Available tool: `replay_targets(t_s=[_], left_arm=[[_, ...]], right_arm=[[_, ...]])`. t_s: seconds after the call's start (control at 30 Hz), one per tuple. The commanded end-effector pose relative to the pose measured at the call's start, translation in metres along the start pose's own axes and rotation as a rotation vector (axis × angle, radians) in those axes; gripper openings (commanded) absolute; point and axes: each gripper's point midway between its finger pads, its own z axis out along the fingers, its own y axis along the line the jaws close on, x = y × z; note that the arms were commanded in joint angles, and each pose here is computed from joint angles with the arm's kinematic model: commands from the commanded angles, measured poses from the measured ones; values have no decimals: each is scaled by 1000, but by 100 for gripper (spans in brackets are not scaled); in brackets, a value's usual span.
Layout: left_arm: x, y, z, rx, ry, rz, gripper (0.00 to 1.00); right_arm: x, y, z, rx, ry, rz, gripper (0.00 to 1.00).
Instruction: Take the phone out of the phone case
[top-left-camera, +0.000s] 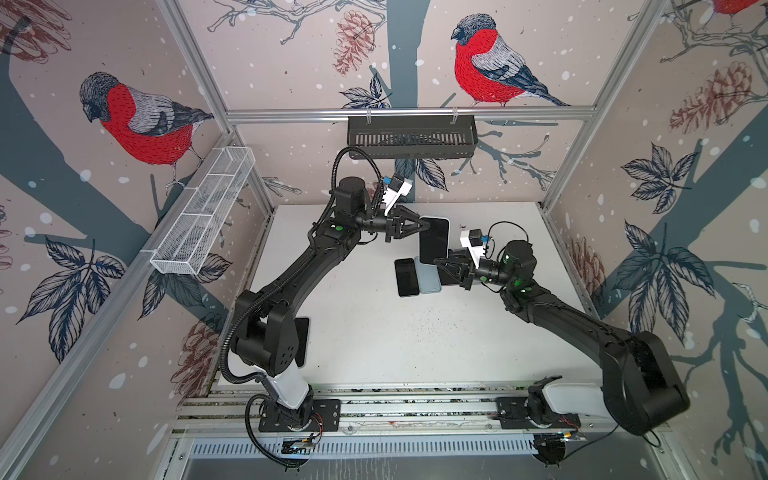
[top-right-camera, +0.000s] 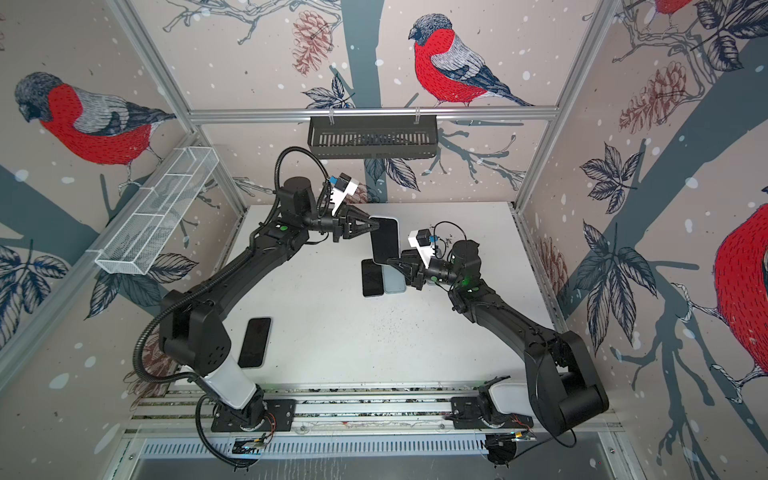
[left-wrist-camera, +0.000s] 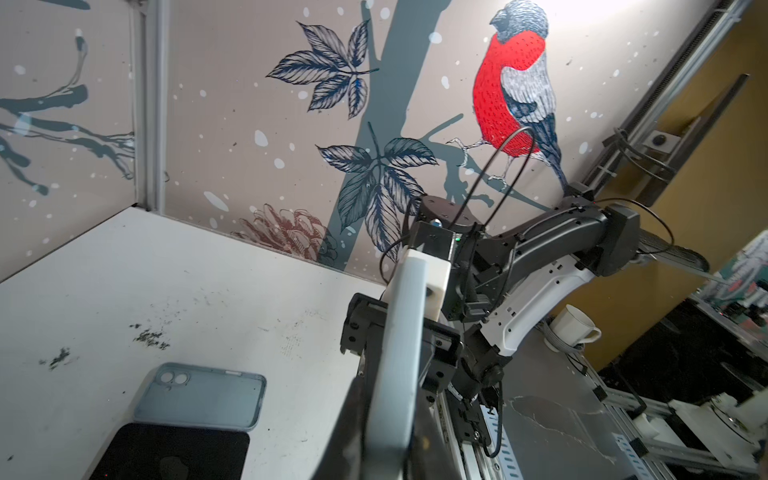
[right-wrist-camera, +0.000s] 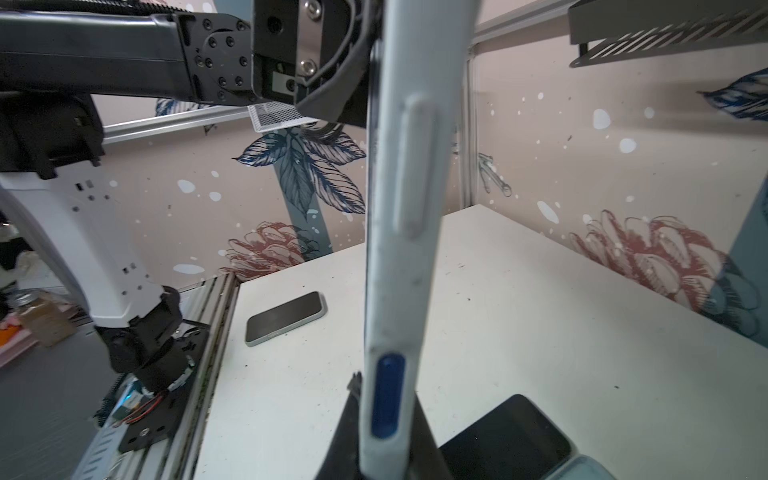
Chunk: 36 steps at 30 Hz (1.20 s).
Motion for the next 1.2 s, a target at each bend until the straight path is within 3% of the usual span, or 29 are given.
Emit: replay_targets(t_s=[0.0, 0.07, 0.23, 0.43, 0.63, 0.77, 0.83, 0.97, 1.17], left_arm=[[-3, 3, 1, -12, -8, -33, 6], [-3, 6, 1, -28, -8, -46, 0], [-14, 22, -5, -110, -29, -74, 0], [-64, 49, -40, -363, -202, -103, 0], [-110, 61, -81, -495, -484, -230, 0], [-124, 57, -97, -467, -686, -332, 0], [-128, 53, -104, -443, -758, -364, 0], [-133, 45, -110, -437, -833, -400, 0], [-129, 40, -112, -448, -854, -424, 0]], right_arm=[[-17, -2, 1, 12, -48, -90, 6], [-18, -9, 1, 39, -48, -75, 22], [-25, -23, -4, 121, -79, -22, 62], [-53, -36, -25, 267, -233, 91, 86], [-81, -50, -33, 312, -373, 354, 90], [-96, -42, -12, 158, -407, 526, 90], [-104, -34, 0, 83, -416, 552, 90], [-118, -18, 18, -23, -456, 558, 90], [-126, -16, 26, -118, -528, 595, 84]])
